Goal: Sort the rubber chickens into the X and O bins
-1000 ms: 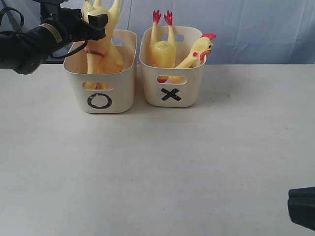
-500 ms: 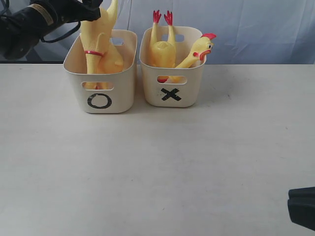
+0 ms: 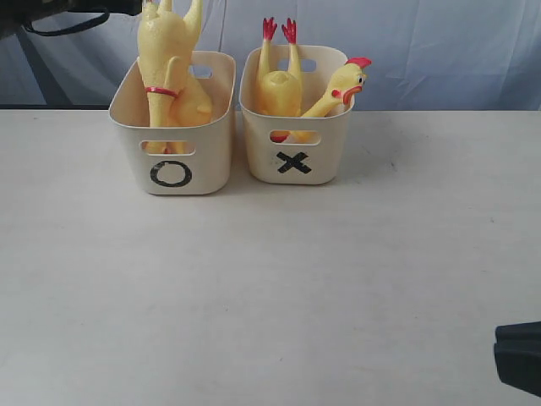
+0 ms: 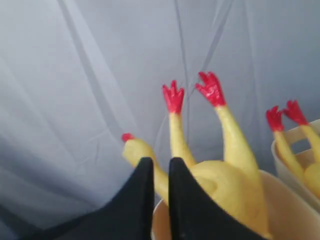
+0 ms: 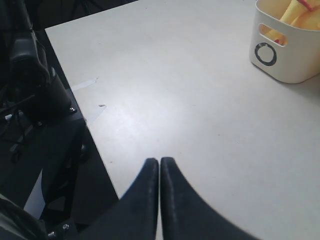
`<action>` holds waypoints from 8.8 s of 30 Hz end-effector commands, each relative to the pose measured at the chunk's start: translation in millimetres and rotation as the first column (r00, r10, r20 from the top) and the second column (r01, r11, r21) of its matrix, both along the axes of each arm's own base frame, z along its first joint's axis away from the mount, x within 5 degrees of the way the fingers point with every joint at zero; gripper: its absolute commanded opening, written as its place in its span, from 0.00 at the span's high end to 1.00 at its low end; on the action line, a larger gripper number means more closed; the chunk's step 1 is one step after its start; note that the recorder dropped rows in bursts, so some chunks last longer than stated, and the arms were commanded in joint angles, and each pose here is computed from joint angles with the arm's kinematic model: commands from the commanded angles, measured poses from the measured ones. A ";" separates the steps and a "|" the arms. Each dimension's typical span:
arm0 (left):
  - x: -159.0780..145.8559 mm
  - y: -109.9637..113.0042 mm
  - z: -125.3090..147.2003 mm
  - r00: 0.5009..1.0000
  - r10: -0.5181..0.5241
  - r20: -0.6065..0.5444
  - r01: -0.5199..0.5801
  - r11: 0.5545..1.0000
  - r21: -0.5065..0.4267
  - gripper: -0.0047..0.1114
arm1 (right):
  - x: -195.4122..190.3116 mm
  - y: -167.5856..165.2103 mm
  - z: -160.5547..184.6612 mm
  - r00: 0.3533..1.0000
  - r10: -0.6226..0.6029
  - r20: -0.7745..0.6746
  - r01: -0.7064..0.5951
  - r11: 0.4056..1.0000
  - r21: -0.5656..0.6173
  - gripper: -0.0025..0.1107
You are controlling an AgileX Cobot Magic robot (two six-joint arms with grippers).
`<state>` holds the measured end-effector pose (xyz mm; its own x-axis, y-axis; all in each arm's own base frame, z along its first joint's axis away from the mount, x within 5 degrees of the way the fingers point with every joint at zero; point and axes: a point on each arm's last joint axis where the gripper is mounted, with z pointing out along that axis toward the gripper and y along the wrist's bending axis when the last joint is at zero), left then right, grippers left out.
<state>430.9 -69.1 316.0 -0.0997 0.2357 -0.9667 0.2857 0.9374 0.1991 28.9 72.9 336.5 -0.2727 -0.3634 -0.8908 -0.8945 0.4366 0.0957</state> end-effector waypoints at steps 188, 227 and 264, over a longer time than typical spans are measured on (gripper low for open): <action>-374.5 69.1 -109.8 0.956 0.286 -0.062 -0.244 0.661 -0.709 0.96 | 26.6 -65.6 -141.0 0.501 -0.533 0.682 0.747 0.664 -0.030 0.97; -375.3 75.4 -121.7 0.936 0.350 -0.038 -0.347 0.897 -0.275 0.96 | 24.9 -65.8 -150.9 0.546 -0.748 0.378 0.788 0.611 0.072 0.97; -375.5 75.7 -123.1 0.938 0.345 -0.027 -0.344 0.920 -0.188 0.96 | 24.9 -65.7 -150.9 0.530 -0.802 0.275 0.805 0.578 0.132 0.97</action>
<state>55.7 6.6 194.4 -0.1347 0.0032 -0.9909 -0.0638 0.9979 0.0119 54.1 7.1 185.5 -0.2102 -0.1263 -0.9695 -0.1455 0.9846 -0.0967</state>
